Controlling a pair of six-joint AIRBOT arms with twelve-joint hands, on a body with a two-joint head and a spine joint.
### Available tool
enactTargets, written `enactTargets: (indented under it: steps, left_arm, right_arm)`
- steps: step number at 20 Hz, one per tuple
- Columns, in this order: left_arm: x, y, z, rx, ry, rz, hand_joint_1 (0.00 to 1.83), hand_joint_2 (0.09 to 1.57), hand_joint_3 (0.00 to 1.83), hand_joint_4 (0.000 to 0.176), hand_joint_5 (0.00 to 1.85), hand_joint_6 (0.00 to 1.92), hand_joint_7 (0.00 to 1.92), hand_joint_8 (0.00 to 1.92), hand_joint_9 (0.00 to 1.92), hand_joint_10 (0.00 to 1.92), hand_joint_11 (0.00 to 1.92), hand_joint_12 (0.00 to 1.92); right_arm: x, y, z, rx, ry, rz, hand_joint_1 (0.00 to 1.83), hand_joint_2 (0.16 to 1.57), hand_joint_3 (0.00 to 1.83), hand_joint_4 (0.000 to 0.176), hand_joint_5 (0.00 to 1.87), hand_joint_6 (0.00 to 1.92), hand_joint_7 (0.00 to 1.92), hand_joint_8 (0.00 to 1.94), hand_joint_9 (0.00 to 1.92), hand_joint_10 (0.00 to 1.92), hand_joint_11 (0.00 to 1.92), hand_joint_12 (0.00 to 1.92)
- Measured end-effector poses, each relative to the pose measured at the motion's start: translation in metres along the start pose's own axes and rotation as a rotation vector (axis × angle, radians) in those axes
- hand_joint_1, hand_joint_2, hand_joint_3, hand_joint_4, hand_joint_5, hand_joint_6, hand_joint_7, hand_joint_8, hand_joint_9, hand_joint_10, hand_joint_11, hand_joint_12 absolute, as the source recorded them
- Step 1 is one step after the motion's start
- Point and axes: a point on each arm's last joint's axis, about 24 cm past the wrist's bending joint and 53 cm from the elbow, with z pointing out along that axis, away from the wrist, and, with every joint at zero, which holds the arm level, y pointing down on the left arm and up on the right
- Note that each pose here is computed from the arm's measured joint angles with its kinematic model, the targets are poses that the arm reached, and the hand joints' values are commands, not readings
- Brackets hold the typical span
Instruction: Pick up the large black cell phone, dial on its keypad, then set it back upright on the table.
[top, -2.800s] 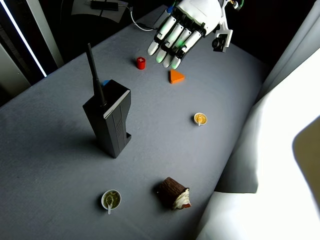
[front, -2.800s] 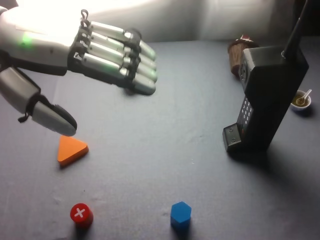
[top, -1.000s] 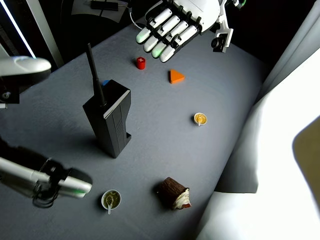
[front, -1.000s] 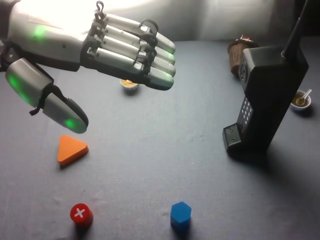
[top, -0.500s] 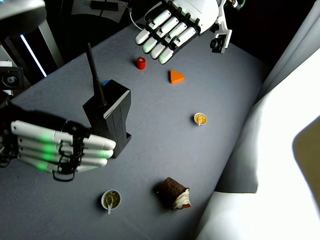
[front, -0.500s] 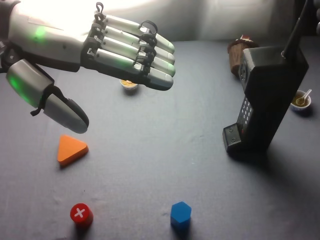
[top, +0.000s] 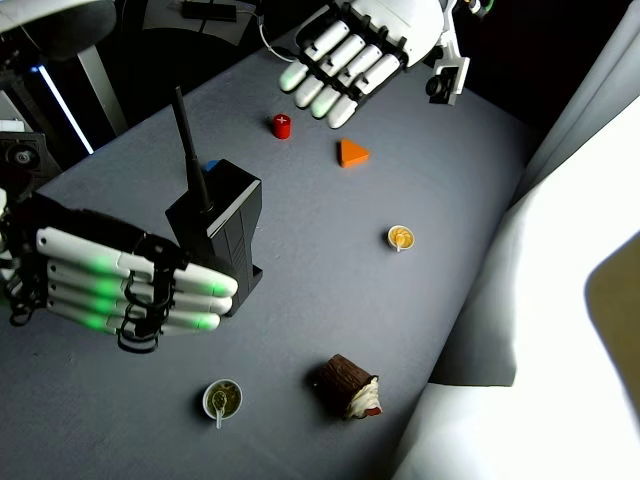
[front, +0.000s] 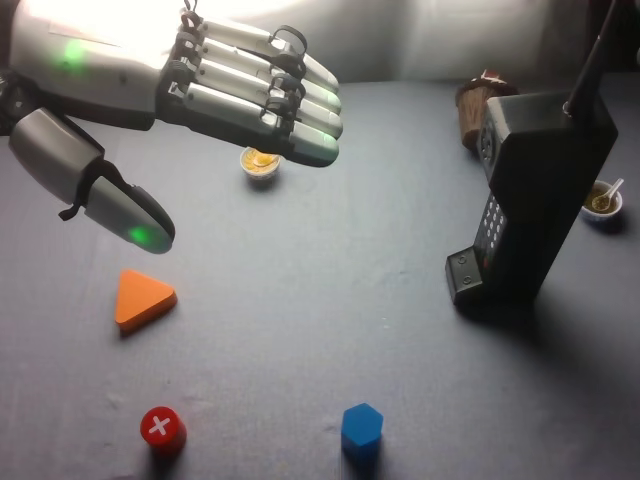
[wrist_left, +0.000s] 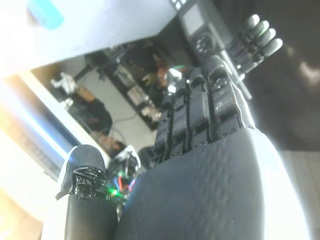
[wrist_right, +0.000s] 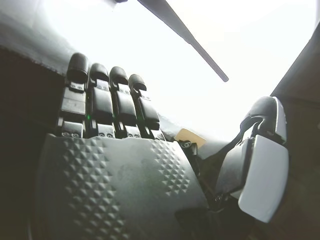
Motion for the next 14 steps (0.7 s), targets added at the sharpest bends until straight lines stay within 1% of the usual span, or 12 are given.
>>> enactTargets:
  steps: [1, 2, 3, 4, 6, 7, 8, 9, 10, 12, 13, 14]
  left_arm:
    - [0.001, 0.000, 0.001, 0.000, 0.003, -0.010, 0.07, 1.22, 0.00, 0.000, 0.08, 0.00, 0.12, 0.00, 0.12, 0.00, 0.00, 0.31]
    - [0.001, 0.000, 0.001, -0.002, 0.004, -0.014, 0.07, 1.22, 0.00, 0.000, 0.08, 0.00, 0.12, 0.00, 0.12, 0.00, 0.00, 0.31]
    - [0.001, 0.000, 0.001, -0.001, 0.004, -0.020, 0.07, 1.22, 0.00, 0.000, 0.08, 0.00, 0.12, 0.00, 0.11, 0.00, 0.00, 0.31]
    - [0.001, 0.001, 0.001, -0.003, 0.004, -0.028, 0.06, 1.22, 0.00, 0.000, 0.08, 0.00, 0.10, 0.00, 0.09, 0.00, 0.00, 0.26]
    - [0.001, 0.001, 0.001, -0.001, 0.003, -0.028, 0.05, 1.23, 0.00, 0.000, 0.06, 0.00, 0.09, 0.00, 0.08, 0.00, 0.00, 0.22]
    - [0.001, 0.001, 0.001, -0.001, 0.002, -0.027, 0.06, 1.22, 0.00, 0.000, 0.10, 0.00, 0.12, 0.00, 0.11, 0.00, 0.00, 0.33]
    - [0.000, 0.000, 0.001, 0.000, -0.002, -0.024, 0.03, 1.23, 0.00, 0.000, 0.06, 0.00, 0.09, 0.00, 0.09, 0.00, 0.00, 0.31]
    - [-0.001, 0.000, 0.002, 0.002, -0.004, -0.017, 0.03, 1.23, 0.00, 0.000, 0.06, 0.00, 0.09, 0.00, 0.09, 0.00, 0.00, 0.31]
    - [-0.003, -0.001, 0.002, 0.005, -0.015, -0.009, 0.06, 1.22, 0.00, 0.000, 0.07, 0.00, 0.10, 0.00, 0.11, 0.00, 0.00, 0.32]
    - [-0.006, -0.001, 0.002, 0.007, -0.024, -0.006, 0.08, 1.22, 0.00, 0.000, 0.08, 0.01, 0.12, 0.01, 0.12, 0.01, 0.00, 0.33]
    - [-0.007, -0.001, 0.002, 0.008, -0.029, -0.005, 0.09, 1.21, 0.00, 0.000, 0.08, 0.00, 0.12, 0.01, 0.12, 0.01, 0.00, 0.34]
    - [-0.007, -0.001, 0.002, 0.008, -0.029, 0.000, 0.05, 1.22, 0.00, 0.000, 0.07, 0.00, 0.11, 0.00, 0.12, 0.00, 0.00, 0.32]
  right_arm:
    - [0.000, -0.001, 0.001, 0.004, 0.002, 0.000, 0.48, 0.74, 0.00, 0.000, 0.09, 0.00, 0.05, 0.00, 0.03, 0.00, 0.00, 0.24]
    - [0.000, -0.002, 0.002, 0.005, 0.002, 0.000, 0.48, 0.74, 0.00, 0.000, 0.09, 0.00, 0.05, 0.00, 0.03, 0.00, 0.00, 0.24]
    - [0.000, -0.003, 0.002, 0.007, 0.003, 0.002, 0.43, 0.73, 0.00, 0.000, 0.09, 0.00, 0.06, 0.00, 0.05, 0.00, 0.00, 0.34]
    - [0.001, -0.005, 0.003, 0.013, 0.006, -0.001, 0.42, 0.74, 0.00, 0.000, 0.08, 0.00, 0.04, 0.00, 0.02, 0.00, 0.00, 0.30]
    - [0.001, -0.008, 0.005, 0.018, 0.008, -0.004, 0.43, 0.73, 0.00, 0.000, 0.10, 0.01, 0.06, 0.01, 0.04, 0.01, 0.00, 0.31]
    - [0.002, -0.009, 0.005, 0.023, 0.009, -0.005, 0.47, 0.72, 0.00, 0.000, 0.11, 0.01, 0.06, 0.00, 0.03, 0.00, 0.00, 0.29]
    - [0.001, -0.011, 0.004, 0.029, 0.009, -0.009, 0.43, 0.72, 0.00, 0.000, 0.05, 0.00, 0.02, 0.00, 0.00, 0.00, 0.00, 0.17]
    - [0.000, -0.013, 0.005, 0.032, 0.008, -0.013, 0.43, 0.72, 0.00, 0.000, 0.05, 0.00, 0.02, 0.00, 0.00, 0.00, 0.00, 0.17]
    - [-0.003, -0.022, 0.004, 0.054, 0.002, -0.026, 0.42, 0.70, 0.00, 0.000, 0.06, 0.00, 0.03, 0.00, 0.01, 0.00, 0.00, 0.21]
    - [-0.007, -0.031, 0.003, 0.077, -0.004, -0.036, 0.41, 0.70, 0.00, 0.000, 0.04, 0.00, 0.02, 0.00, 0.00, 0.00, 0.00, 0.18]
    - [-0.009, -0.037, 0.003, 0.090, -0.009, -0.039, 0.38, 0.70, 0.00, 0.000, 0.03, 0.00, 0.00, 0.00, 0.00, 0.00, 0.00, 0.15]
    - [-0.010, -0.038, 0.003, 0.091, -0.010, -0.039, 0.37, 0.70, 0.00, 0.000, 0.03, 0.00, 0.01, 0.00, 0.00, 0.00, 0.00, 0.18]
